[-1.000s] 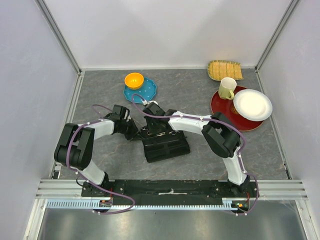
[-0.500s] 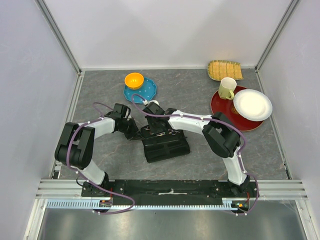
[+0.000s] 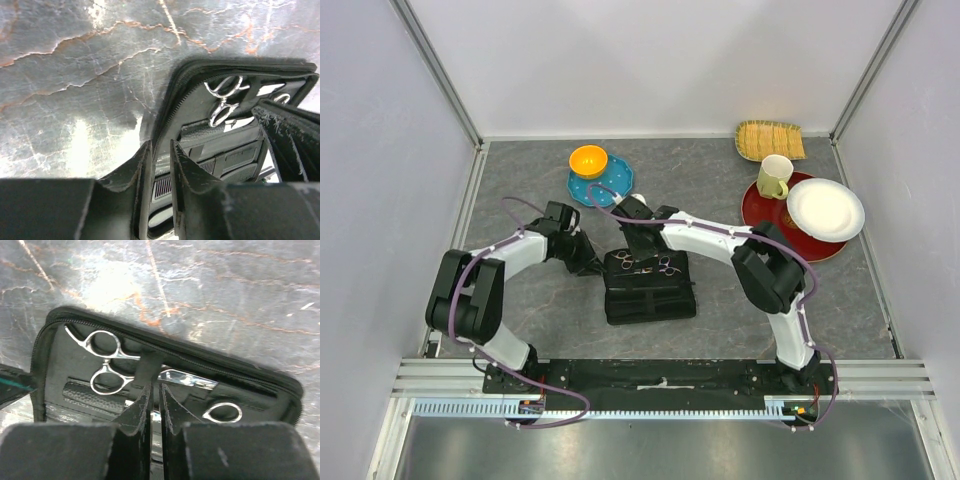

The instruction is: Sort the hair-cutting tools

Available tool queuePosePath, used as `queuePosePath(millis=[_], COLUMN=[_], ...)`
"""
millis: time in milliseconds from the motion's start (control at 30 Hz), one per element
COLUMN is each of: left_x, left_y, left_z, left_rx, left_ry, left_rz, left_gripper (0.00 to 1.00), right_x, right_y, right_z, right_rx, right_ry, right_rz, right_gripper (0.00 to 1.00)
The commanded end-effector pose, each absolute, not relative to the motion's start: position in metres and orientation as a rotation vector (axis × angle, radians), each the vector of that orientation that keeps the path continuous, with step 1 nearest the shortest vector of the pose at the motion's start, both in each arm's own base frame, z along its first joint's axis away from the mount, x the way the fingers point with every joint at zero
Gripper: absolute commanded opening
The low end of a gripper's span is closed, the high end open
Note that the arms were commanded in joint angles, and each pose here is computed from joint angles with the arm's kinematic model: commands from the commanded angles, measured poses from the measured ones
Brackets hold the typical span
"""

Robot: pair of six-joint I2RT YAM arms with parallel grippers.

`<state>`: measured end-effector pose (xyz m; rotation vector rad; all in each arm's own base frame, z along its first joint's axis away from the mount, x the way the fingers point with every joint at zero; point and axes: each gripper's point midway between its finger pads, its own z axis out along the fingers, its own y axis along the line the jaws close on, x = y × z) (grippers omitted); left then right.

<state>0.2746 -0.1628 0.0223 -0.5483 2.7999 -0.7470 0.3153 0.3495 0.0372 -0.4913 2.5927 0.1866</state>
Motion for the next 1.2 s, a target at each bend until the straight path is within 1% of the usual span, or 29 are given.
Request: queuePosePath(millis=[0,67,133,167,267,300,400,467,600,733,900,1100,1167], left_x=[0.301,0.297,0.289,0.285,0.264,0.253,0.229,0.219,0.192,0.174,0.153,0.145,0.147], left_y=[-0.158,-0.151,-0.14,-0.136,-0.125,-0.123,-0.121,-0.124,-0.125,-0.125,-0.131,-0.148,-0.158], left_z=[0.069,0.073,0.074,0.072,0.061,0.052,0.041,0.041,0.033,0.027,0.017,0.016,0.018], left_rx=[-0.432,-0.444,-0.467,-0.476,-0.531,-0.563,-0.603,-0.611,-0.65,-0.653,-0.623,-0.541,-0.475], left_ry=[2.654,2.664,2.678,2.69,2.729,2.755,2.798,2.803,2.861,2.915,3.002,3.07,3.072], left_rz=[-0.724,-0.669,-0.59,-0.565,-0.5,-0.486,-0.499,-0.534,-0.564,-0.572,-0.584,-0.643,-0.708], left_gripper=[0.32,0.32,0.29,0.24,0.14,0.13,0.07,0.05,0.03,0.02,0.02,0.02,0.02], right_x=[0.347,0.362,0.374,0.384,0.404,0.409,0.424,0.429,0.437,0.445,0.45,0.441,0.433], right_y=[0.336,0.323,0.31,0.299,0.276,0.271,0.255,0.251,0.25,0.237,0.234,0.234,0.235], right_z=[0.102,0.108,0.11,0.109,0.109,0.109,0.099,0.087,0.066,0.037,0.02,0.001,-0.003], right_rx=[-0.375,-0.312,-0.28,-0.249,-0.193,-0.186,-0.172,-0.195,-0.248,-0.277,-0.291,-0.33,-0.332], right_ry=[2.477,2.465,2.45,2.45,2.446,2.445,2.461,2.482,2.513,2.559,2.584,2.623,2.642], right_rz=[0.201,0.188,0.145,0.12,0.08,0.07,0.057,0.052,0.087,0.001,-0.029,-0.012,0.017], right_gripper=[0.2,0.25,0.25,0.25,0.25,0.25,0.25,0.25,0.24,0.24,0.24,0.24,0.23])
